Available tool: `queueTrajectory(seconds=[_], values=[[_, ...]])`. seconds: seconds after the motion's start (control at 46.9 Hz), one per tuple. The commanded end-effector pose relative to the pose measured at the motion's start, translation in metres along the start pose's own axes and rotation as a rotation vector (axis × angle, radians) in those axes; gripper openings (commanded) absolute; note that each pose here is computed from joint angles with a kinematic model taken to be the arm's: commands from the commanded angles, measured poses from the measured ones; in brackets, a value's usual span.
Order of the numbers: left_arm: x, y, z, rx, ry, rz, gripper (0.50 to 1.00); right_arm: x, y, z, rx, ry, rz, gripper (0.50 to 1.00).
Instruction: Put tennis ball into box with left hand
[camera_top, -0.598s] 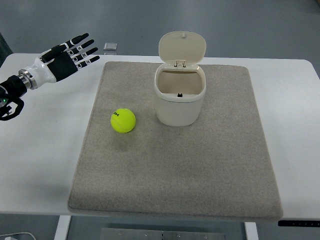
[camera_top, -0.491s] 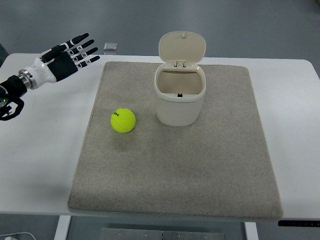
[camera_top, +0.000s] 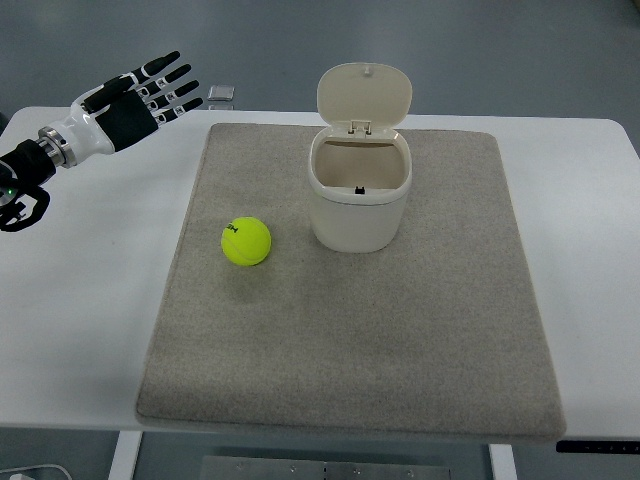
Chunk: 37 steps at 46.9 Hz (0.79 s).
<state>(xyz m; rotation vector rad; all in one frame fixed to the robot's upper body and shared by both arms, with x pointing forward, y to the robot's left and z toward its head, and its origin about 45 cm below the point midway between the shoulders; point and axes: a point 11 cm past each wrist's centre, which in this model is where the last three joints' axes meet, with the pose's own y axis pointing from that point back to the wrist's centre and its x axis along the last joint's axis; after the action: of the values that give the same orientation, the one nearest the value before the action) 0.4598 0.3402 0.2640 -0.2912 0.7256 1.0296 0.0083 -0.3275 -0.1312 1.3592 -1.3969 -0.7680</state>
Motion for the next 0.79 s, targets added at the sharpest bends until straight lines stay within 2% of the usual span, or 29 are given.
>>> queueTrajectory(seconds=[0.0,0.128,0.32,0.427,0.534,0.64,0.768], values=[[-0.003,0.001,-0.005,0.015,0.0,-0.015,0.994,0.0,0.0,0.0,0.0,0.0,0.0,0.938],[-0.007,0.008,0.0,0.054,-0.086,-0.03,0.994,0.0,0.0,0.0,0.0,0.0,0.0,0.938],[-0.001,0.013,-0.001,0.23,-0.494,0.013,0.99,0.0,0.0,0.0,0.0,0.0,0.0,0.938],[-0.003,0.019,0.012,0.232,-0.701,0.012,0.984,0.0,0.0,0.0,0.0,0.0,0.0,0.94],[-0.02,0.031,0.024,0.211,-0.888,-0.053,0.975,0.0,0.0,0.0,0.0,0.0,0.0,0.94],[-0.038,0.044,0.024,0.25,-1.048,-0.118,0.956,0.0,0.0,0.0,0.0,0.0,0.0,0.938],[-0.045,0.05,0.022,0.299,-1.237,-0.118,0.945,0.0,0.0,0.0,0.0,0.0,0.0,0.938]])
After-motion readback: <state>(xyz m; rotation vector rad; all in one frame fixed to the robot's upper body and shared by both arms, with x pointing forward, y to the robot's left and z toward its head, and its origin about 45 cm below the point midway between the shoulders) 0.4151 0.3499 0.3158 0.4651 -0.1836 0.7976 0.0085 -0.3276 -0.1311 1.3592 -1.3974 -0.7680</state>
